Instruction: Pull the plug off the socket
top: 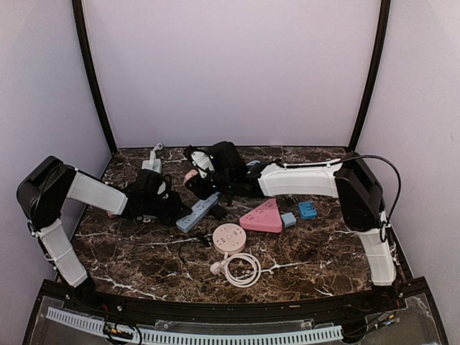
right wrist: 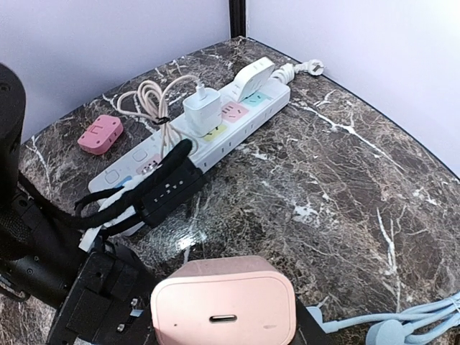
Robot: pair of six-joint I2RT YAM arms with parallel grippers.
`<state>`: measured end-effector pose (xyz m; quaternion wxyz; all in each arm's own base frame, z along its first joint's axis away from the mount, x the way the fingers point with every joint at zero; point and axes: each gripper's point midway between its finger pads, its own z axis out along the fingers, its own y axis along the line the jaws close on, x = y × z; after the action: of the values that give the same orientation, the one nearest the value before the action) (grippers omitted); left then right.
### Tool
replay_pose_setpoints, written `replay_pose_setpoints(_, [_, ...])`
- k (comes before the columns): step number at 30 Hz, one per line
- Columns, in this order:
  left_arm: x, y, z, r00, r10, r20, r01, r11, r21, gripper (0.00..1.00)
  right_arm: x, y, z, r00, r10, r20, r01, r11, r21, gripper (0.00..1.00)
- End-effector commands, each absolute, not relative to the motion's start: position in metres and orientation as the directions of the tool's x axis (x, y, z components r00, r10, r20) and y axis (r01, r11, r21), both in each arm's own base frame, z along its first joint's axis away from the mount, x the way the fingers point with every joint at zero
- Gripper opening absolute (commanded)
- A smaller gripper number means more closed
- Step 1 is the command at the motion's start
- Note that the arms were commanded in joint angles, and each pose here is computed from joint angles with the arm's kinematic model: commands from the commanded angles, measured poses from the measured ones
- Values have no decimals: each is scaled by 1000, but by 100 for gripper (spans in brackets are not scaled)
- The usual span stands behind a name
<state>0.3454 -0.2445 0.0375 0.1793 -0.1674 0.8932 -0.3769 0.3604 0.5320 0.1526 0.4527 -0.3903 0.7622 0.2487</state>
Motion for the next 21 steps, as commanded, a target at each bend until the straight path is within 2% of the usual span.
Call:
replay_pose_setpoints(1, [282, -183, -47, -895, -444, -48, -386, 824, -415, 0, 373, 516, 200, -299, -277, -913, -795, 601, 77, 15])
replay_pose_setpoints(11, [306, -194, -10, -909, -399, -119, -310, 839, -448, 0, 392, 443, 196, -526, -269, -806, -661, 727, 189, 14])
replay_pose_setpoints(21, [339, -220, 64, -916, -303, -263, -130, 844, -520, 0, 407, 295, 163, -764, -125, -633, -327, 921, 212, 16])
